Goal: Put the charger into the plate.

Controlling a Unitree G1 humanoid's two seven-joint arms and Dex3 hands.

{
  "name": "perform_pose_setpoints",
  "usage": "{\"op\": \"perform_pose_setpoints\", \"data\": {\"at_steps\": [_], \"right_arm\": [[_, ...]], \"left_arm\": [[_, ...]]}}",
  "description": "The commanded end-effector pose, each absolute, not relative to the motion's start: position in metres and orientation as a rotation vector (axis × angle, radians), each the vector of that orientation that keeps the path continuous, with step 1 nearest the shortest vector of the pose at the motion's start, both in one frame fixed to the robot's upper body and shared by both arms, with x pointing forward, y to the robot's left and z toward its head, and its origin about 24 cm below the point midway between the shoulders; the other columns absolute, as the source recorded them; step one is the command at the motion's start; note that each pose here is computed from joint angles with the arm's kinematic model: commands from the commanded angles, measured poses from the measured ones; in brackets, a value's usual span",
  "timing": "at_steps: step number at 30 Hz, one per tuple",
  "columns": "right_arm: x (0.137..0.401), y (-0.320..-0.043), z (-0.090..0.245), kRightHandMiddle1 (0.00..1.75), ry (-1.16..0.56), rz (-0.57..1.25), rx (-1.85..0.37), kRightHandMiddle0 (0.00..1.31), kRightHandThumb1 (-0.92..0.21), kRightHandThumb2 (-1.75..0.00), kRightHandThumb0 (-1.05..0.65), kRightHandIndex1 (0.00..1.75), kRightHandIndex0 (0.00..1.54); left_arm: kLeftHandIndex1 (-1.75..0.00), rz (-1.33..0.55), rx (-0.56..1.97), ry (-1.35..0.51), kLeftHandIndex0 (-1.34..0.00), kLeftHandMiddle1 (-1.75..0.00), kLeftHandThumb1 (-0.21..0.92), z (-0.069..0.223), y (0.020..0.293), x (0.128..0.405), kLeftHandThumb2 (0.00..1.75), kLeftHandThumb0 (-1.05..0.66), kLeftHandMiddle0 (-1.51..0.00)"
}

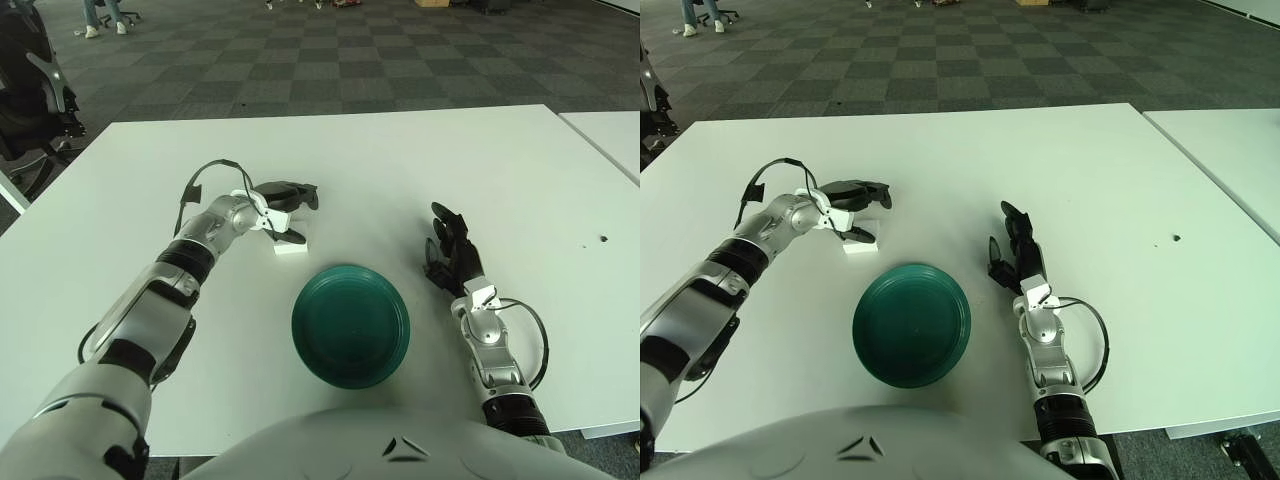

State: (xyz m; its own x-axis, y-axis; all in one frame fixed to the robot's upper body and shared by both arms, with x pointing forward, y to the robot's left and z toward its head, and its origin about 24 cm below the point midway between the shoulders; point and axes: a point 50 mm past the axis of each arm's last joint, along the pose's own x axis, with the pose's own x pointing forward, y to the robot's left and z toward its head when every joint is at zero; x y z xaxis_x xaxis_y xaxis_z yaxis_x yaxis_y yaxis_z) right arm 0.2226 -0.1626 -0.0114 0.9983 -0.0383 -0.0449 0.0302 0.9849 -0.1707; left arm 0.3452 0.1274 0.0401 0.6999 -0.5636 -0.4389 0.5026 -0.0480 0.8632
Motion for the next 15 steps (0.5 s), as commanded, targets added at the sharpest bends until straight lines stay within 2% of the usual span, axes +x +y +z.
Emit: {"op": "perform_pose_setpoints", "data": {"at_steps": [1,15], "right_arm": [[0.157,-0.154,-0.094,0.51,0.555,-0.014,-0.160,0.00,-0.92,-0.78,-0.67,0.02,0.21],[0.156,-0.154,-0.094,0.50,0.544,-0.005,-0.173,0.00,-0.92,-0.83,-0.69,0.01,0.22]], "left_arm": [[-1.04,-0.837,1.448,-0.025,0.00,0.00,0.92,0.040,0.131,0.353,0.52,-1.05,-0.04],[-1.01,-0.818,1.490,0.039,0.00,-0.01,0.92,0.028,0.143,0.353,0.45,-1.05,-0.02]]}}
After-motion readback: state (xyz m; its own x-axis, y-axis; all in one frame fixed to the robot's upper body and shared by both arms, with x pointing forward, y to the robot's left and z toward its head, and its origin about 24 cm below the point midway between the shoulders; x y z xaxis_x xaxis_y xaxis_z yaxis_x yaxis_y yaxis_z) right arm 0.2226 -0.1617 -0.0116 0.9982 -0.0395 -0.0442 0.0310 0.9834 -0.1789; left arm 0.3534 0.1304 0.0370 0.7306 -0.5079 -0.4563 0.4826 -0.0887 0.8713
